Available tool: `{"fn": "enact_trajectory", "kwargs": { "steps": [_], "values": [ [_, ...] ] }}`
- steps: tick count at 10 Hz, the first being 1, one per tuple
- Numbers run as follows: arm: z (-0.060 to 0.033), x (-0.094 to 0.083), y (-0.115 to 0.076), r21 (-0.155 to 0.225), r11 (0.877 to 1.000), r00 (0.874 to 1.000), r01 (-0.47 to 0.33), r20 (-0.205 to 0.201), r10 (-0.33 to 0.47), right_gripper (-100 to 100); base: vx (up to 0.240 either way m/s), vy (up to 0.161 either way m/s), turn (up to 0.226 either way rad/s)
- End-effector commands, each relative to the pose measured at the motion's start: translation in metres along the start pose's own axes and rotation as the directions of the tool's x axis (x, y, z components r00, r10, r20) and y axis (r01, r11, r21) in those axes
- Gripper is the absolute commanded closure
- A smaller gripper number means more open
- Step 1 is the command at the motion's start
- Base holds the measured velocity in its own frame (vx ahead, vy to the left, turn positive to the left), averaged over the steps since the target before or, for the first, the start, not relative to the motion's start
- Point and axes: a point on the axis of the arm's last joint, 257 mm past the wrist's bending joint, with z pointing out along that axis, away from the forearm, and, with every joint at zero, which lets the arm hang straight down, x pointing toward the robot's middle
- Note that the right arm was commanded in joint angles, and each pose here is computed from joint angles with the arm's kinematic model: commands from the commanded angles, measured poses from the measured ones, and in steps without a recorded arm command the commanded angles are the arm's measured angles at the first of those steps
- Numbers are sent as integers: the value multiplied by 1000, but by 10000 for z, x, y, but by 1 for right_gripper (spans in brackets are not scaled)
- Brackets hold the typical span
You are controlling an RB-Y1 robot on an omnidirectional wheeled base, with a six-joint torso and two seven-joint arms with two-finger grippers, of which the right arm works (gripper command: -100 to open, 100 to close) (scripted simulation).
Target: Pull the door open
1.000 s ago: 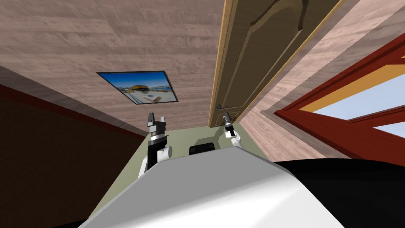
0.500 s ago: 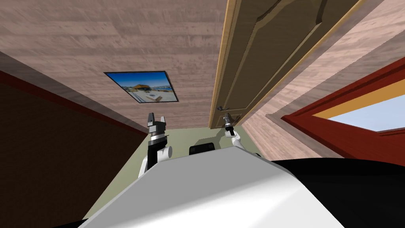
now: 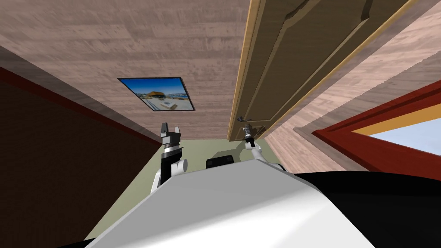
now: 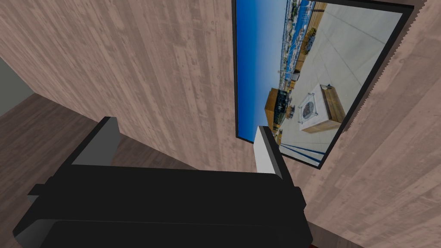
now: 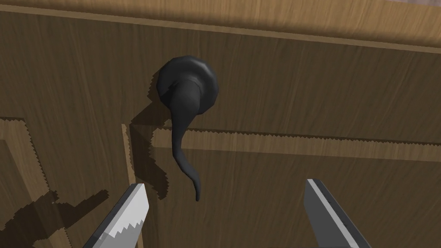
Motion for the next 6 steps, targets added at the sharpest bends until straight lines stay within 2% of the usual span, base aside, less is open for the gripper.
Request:
{"fn": "enact_trajectory", "kwargs": {
  "steps": [1, 6],
  "values": [
    [12, -25, -97, 25, 1000, 1000, -11, 6, 11, -100, 33, -117, 172],
    [20, -57, -296, 76, 997, 999, -35, 18, 34, -100, 35, -99, 95]
  ]
}}
